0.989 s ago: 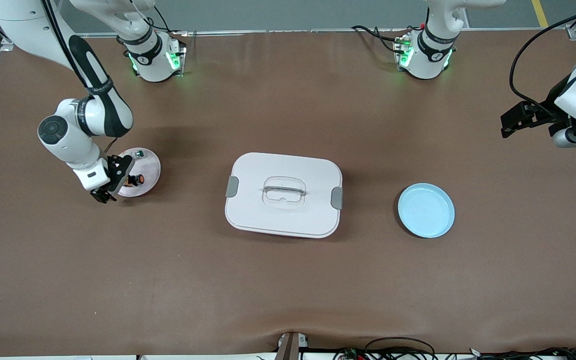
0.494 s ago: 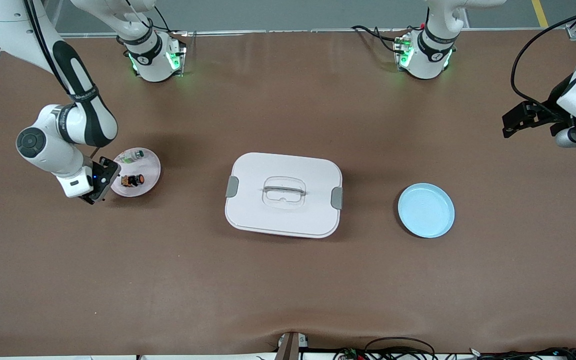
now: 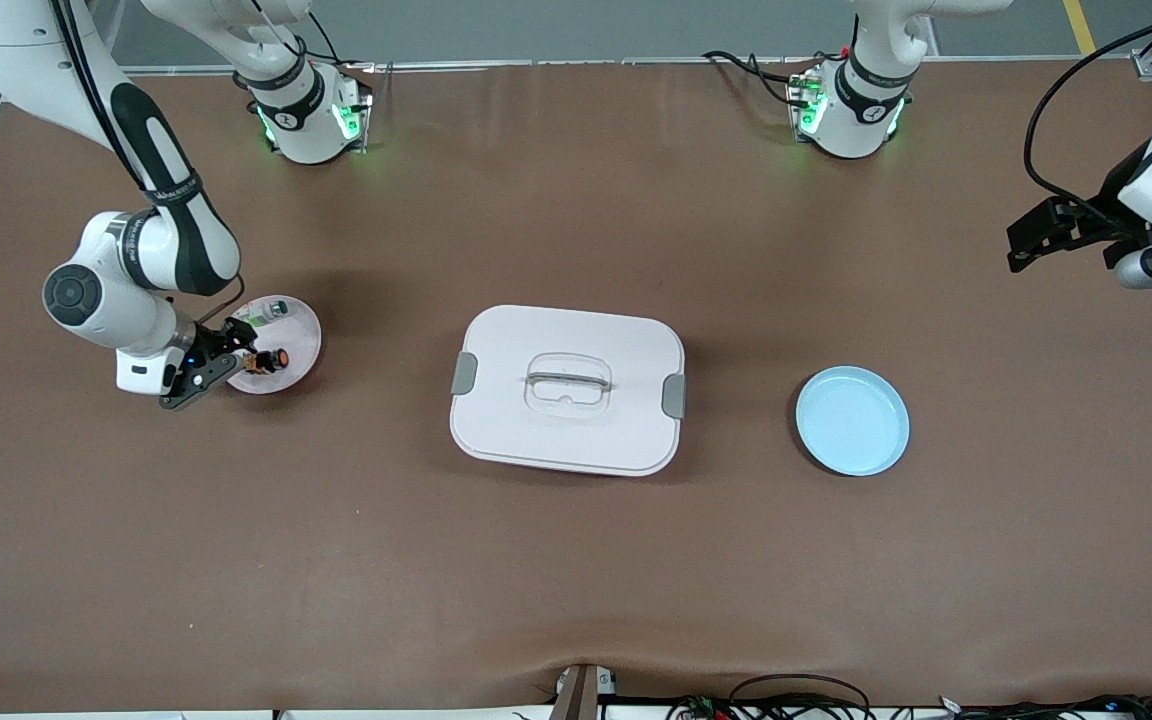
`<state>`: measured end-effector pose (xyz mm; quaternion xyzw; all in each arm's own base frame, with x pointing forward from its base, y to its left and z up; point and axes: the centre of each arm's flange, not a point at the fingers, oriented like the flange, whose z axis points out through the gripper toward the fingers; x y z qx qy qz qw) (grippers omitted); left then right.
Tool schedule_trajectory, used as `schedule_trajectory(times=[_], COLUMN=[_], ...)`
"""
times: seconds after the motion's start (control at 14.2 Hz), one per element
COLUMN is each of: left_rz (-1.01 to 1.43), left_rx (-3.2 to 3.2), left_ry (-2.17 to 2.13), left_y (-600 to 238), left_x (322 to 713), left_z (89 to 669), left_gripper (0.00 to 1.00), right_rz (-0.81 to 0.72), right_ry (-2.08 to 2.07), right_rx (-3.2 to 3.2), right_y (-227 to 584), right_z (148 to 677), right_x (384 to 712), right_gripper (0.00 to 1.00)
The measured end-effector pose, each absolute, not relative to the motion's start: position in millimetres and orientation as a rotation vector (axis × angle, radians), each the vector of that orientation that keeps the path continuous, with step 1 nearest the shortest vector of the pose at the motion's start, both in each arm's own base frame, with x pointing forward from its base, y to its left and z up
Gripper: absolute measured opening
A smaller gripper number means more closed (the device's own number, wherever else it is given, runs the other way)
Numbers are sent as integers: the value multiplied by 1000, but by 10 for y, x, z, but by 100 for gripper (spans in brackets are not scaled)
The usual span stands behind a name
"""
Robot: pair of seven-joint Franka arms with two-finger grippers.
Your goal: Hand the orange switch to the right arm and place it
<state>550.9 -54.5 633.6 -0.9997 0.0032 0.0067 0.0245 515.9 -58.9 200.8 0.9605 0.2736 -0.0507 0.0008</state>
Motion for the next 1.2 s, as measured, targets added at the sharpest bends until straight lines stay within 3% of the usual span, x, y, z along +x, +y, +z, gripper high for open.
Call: schedule_trajectory(times=[0.35, 0.71, 0.99, 1.2], left_rz=[39, 41, 41, 45], left_rx=[-3091, -3091, -3091, -3108], left_ry=[39, 35, 28, 17], left_y=[-651, -637, -609, -586], left_x=[5484, 5484, 5487, 5489], left_z=[6326, 6325, 6325, 6324], left_gripper=[100, 100, 100, 100], right_rz=[-159, -91, -332, -335], right_ry=[63, -106, -130, -122], right_rx=[3100, 3091, 3071, 3064], right_y=[-569, -571, -565, -427], right_z=[2004, 2321, 3272, 3988], right_x=[5138, 5271, 5669, 5909], right_gripper=[100, 100, 100, 100])
